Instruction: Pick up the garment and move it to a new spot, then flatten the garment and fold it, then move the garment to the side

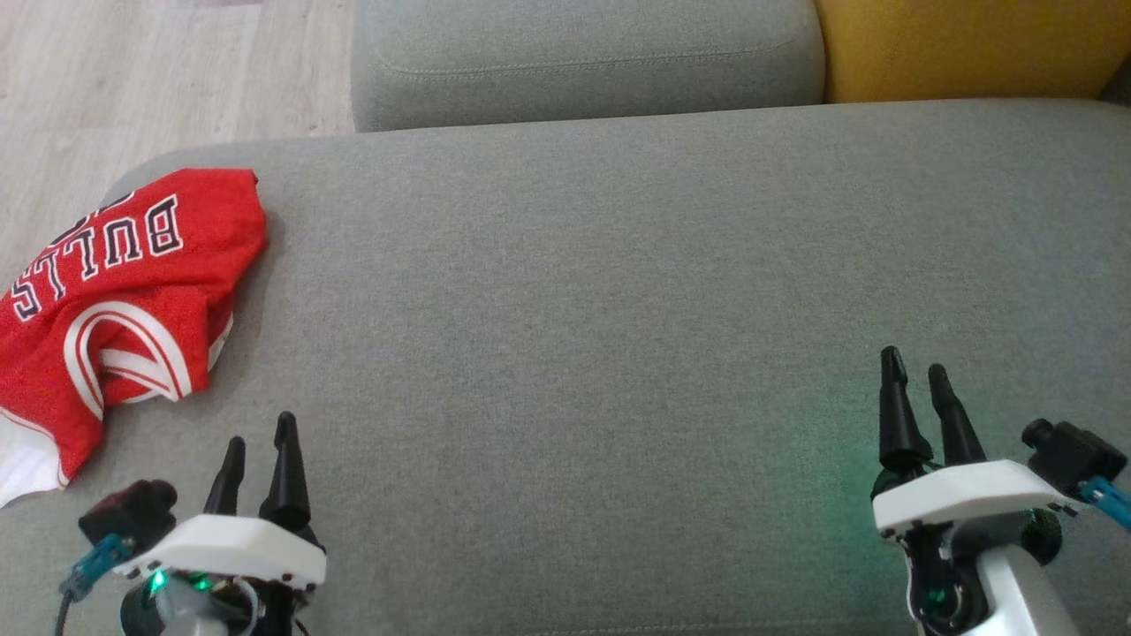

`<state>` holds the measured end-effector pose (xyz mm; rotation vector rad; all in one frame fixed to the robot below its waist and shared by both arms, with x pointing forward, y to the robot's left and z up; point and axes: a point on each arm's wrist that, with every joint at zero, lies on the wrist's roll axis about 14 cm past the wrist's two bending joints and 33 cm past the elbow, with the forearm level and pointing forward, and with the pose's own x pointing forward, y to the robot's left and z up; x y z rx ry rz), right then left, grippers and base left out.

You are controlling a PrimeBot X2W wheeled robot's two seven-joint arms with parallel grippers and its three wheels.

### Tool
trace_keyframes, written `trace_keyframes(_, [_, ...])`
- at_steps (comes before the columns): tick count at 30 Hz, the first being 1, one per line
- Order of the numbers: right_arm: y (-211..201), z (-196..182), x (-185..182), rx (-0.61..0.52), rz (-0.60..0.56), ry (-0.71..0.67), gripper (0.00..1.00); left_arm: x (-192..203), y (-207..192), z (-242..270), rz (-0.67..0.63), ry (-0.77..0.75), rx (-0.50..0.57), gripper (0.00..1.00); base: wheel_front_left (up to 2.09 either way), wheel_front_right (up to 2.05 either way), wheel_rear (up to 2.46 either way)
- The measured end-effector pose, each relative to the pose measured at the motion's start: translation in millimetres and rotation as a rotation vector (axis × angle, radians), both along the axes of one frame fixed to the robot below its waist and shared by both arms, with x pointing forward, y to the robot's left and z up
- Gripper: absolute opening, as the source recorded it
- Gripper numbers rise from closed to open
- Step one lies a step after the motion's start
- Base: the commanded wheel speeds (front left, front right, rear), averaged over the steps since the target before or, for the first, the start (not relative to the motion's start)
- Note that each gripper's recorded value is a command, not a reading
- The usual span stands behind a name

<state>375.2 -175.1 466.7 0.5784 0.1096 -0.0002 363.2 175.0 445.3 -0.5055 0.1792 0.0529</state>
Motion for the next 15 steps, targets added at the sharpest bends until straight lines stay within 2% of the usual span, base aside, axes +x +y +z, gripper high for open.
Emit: trace_keyframes(15, [6.6, 8.1, 3.4, -0.181, 0.048, -0.049, 1.0, 2.9, -10.9, 5.6, -0.067, -0.042, 0.168, 1.0, 0.0, 0.0, 0.0])
